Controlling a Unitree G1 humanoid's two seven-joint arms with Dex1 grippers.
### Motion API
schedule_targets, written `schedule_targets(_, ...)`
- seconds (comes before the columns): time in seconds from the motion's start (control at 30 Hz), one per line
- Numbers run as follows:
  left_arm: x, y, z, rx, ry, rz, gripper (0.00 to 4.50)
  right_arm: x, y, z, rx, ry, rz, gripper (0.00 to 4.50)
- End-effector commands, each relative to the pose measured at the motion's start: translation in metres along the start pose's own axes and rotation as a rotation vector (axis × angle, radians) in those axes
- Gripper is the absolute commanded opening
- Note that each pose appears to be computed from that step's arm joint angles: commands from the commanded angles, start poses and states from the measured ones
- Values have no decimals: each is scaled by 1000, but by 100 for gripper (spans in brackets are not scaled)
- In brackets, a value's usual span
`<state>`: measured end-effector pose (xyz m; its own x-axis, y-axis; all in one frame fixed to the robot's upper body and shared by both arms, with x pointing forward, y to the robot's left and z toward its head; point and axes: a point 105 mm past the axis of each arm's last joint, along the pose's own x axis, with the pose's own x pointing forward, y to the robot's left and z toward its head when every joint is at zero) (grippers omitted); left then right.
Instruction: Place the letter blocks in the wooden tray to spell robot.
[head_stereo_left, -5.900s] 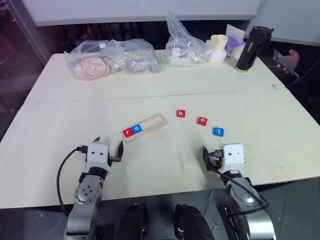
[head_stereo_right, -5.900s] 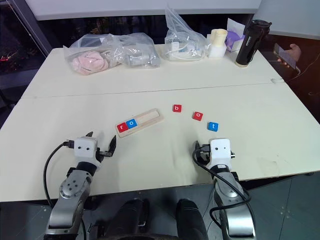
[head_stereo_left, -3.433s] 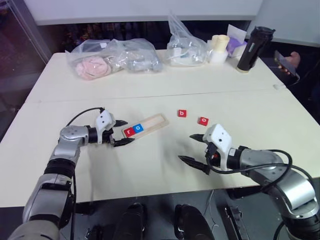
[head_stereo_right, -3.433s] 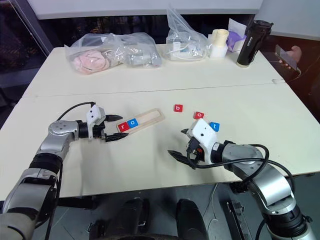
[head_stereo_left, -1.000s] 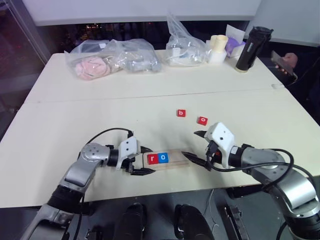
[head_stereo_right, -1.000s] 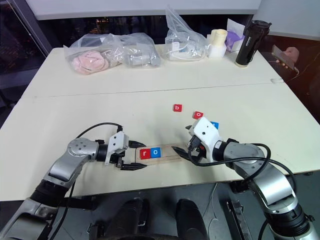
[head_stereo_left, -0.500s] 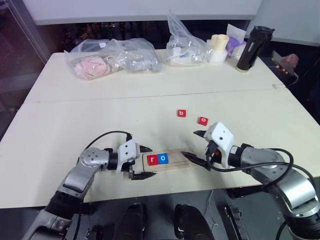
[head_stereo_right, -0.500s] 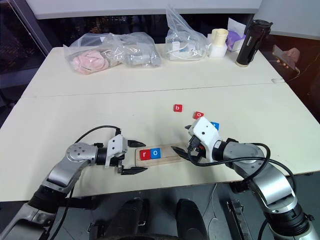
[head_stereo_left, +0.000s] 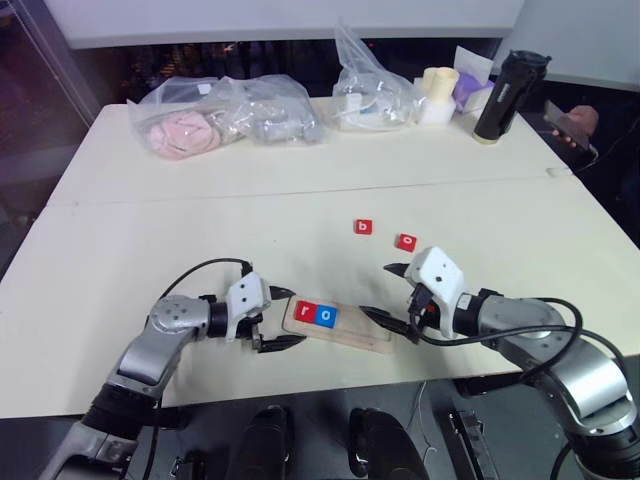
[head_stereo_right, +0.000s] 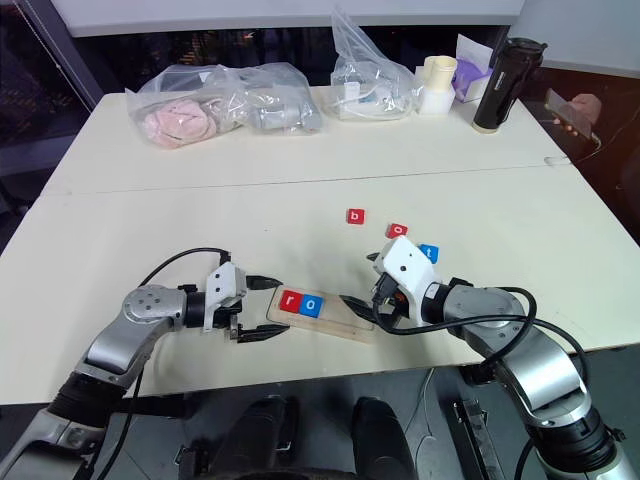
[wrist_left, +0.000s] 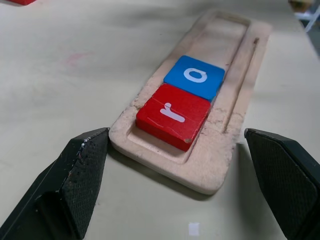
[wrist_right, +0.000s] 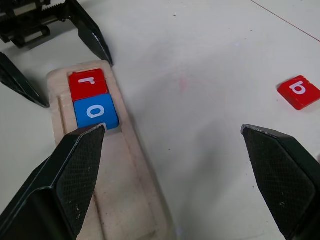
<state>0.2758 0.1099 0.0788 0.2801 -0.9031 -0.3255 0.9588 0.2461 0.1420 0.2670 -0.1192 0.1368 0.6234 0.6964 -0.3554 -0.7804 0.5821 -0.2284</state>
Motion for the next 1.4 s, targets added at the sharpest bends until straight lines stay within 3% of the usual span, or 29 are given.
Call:
schedule_targets(0.03, -6, -3, 15, 25, -48, -25, 449, 0, -2, 10, -29, -36, -4, 450)
schedule_targets(0.43, -18, -8, 20, 16, -30, -70, 449, 1, -1, 10, -36, -37, -3, 450)
schedule_targets(0.63, -38, 3, 36, -2, -62, -24, 449, 5, -14, 22, -49, -82, -56, 450)
schedule_targets(0.77, -54, 1, 53, -21, -101, -20, 449, 19, -45, 38, 3, -123, -184, 450)
schedule_targets(1.0, -72, -3, 73, -7, -116, 0, 449, 56, -82, 46, 164, -77, -354, 450)
schedule_targets(1.13, -69, -5, 84, 4, -136, 32, 449, 80, -92, 36, 278, 5, -481, 450)
schedule_targets(1.4, -61, -14, 79, -6, -130, 63, 449, 101, -101, 17, 411, 103, -636, 450)
